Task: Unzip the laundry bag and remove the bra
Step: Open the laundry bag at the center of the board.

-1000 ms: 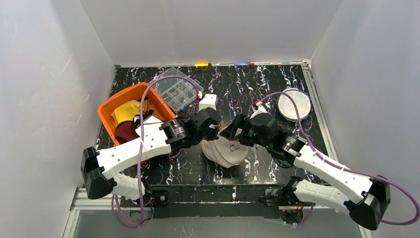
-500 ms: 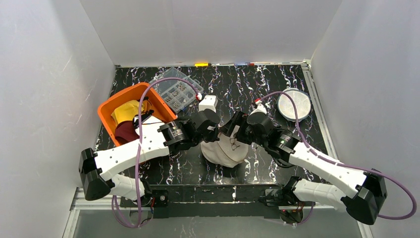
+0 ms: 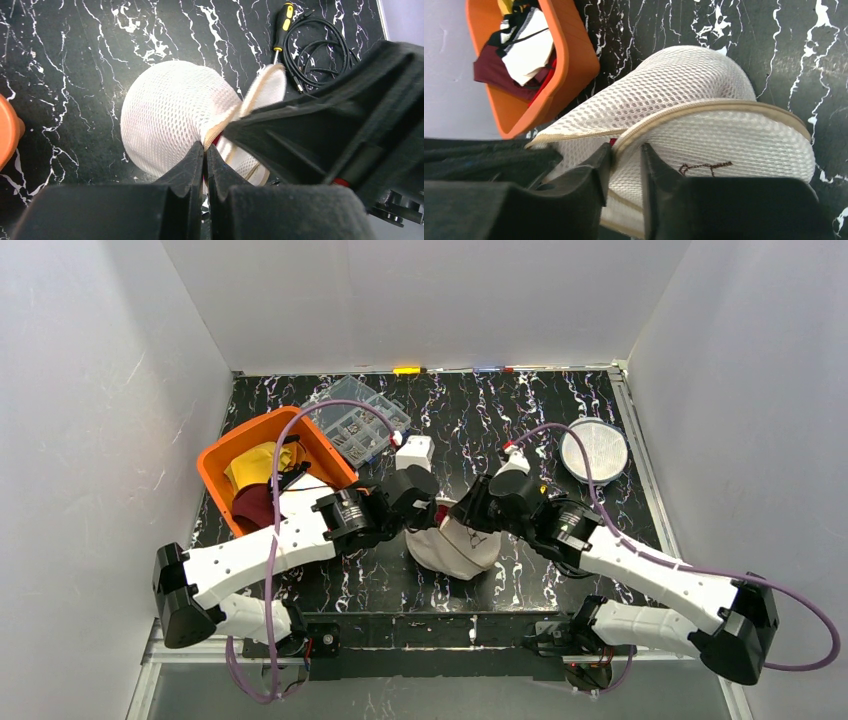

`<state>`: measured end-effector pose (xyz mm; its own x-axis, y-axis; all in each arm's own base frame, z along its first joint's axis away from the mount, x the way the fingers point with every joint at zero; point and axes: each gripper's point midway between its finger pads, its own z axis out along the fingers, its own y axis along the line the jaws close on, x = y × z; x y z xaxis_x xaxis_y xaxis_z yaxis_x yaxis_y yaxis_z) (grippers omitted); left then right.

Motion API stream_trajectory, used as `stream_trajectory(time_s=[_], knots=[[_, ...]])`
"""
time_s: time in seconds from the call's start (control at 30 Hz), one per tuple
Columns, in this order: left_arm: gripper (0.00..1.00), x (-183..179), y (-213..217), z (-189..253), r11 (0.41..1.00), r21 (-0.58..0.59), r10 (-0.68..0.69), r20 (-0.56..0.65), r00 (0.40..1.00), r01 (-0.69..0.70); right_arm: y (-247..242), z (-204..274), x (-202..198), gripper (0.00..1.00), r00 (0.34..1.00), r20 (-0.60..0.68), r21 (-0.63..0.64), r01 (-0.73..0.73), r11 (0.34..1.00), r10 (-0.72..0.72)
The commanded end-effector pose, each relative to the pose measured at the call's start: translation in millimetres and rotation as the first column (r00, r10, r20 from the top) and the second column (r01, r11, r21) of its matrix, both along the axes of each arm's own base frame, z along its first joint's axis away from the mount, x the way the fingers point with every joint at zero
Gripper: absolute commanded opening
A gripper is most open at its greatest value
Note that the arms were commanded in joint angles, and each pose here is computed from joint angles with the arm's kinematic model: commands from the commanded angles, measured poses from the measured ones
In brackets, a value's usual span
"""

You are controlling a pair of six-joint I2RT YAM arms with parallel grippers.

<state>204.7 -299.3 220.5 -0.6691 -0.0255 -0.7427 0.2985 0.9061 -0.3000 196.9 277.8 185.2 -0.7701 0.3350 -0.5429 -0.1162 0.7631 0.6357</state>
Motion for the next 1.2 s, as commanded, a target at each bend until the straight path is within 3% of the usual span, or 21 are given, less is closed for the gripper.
stream_trajectory(time_s=[0.0,0.1,0.17,0.4,0.7,1.03,1.13,1.17], knots=[[0.00,5.5,23.1,17.3,0.998,-0.006,0.067,0.077,0.995,-0.067,-19.8,24.4,-5.7,0.25,0.998,0.060,-0.027,0.006,1.000,-0.004],[0.00,6.2,29.1,20.4,0.997,-0.009,0.080,0.093,0.992,-0.080,-38.3,25.6,-11.7,0.05,0.997,0.071,-0.064,0.022,0.998,-0.017],[0.00,6.3,32.1,20.0,0.996,-0.004,0.084,0.098,0.992,-0.084,-50.7,30.0,-16.6,0.01,0.996,0.084,-0.071,0.033,0.997,-0.027],[0.00,9.4,45.8,17.7,0.992,0.020,0.124,0.120,0.985,-0.127,-92.4,38.9,-32.2,0.01,0.991,0.125,-0.125,0.063,0.990,-0.047],[0.00,8.9,54.6,-2.1,0.989,0.002,0.147,0.085,0.985,-0.147,-168.1,31.6,-50.2,0.01,0.964,0.172,-0.169,0.231,0.958,-0.202],[0.00,8.7,32.5,-33.7,0.985,-0.139,0.109,0.017,0.994,-0.106,-190.4,23.4,-37.8,0.01,0.927,0.243,-0.224,0.342,0.913,-0.287],[0.00,11.0,39.0,-46.0,0.981,-0.131,0.140,-0.012,0.990,-0.141,-190.4,22.5,-31.4,0.13,0.918,0.257,-0.248,0.366,0.897,-0.303],[0.00,11.7,42.5,-49.4,0.980,-0.125,0.151,-0.024,0.988,-0.153,-191.2,24.1,-29.4,0.23,0.913,0.265,-0.251,0.377,0.891,-0.311]])
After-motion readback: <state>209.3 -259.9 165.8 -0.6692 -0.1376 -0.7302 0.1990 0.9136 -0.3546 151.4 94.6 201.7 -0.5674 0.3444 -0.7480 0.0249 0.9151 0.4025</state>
